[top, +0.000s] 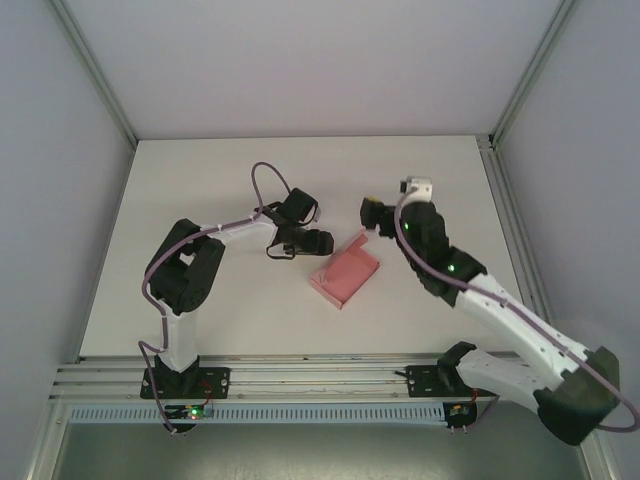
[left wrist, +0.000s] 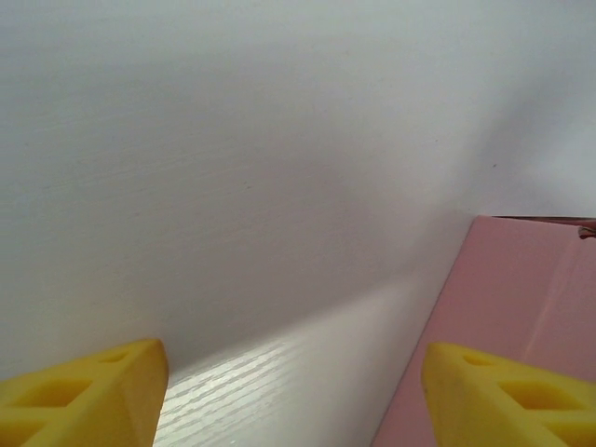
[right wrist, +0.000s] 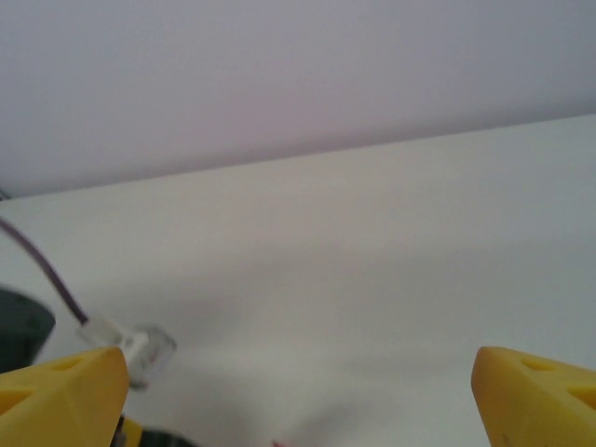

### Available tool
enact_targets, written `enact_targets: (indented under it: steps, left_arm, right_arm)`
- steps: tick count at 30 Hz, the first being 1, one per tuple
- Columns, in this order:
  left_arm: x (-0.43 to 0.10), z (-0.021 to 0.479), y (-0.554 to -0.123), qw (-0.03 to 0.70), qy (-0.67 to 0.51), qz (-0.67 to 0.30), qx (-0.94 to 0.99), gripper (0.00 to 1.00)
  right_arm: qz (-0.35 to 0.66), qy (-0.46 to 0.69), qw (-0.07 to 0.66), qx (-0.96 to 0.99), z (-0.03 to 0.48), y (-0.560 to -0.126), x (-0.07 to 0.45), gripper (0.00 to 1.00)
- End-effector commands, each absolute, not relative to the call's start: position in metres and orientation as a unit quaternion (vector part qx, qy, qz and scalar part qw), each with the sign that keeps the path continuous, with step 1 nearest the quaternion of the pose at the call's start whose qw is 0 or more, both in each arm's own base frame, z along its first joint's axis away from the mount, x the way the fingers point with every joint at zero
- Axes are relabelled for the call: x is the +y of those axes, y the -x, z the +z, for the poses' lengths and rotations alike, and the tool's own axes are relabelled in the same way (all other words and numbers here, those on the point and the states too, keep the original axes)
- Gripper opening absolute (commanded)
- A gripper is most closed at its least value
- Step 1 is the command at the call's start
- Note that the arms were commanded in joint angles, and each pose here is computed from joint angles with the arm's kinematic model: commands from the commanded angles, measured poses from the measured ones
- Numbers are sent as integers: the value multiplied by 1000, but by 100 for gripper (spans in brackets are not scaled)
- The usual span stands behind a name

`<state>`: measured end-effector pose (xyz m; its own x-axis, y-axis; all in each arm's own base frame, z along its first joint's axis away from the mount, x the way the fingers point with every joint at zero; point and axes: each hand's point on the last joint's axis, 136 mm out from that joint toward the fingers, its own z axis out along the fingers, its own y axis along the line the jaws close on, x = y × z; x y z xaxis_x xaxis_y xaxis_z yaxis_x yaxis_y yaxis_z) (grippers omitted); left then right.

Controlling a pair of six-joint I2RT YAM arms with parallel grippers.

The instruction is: Assemble paper box

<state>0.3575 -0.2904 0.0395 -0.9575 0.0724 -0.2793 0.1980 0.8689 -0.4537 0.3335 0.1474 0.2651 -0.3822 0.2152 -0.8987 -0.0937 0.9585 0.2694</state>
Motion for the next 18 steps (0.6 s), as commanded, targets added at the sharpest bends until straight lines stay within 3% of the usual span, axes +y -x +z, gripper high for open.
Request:
enact_targets:
  steps: [1, 7, 18]
  left_arm:
    - [-289, 36, -354, 123, -95, -215, 964, 72]
    - [-292, 36, -357, 126, -103, -211, 964, 73]
    - [-288, 36, -360, 129, -105, -196, 966, 74]
  right_arm:
    - [139, -4, 489, 861, 231, -344, 163, 93]
    - [150, 18, 414, 898, 177, -351, 186, 85]
    - [85, -85, 298, 947, 56, -288, 129, 65]
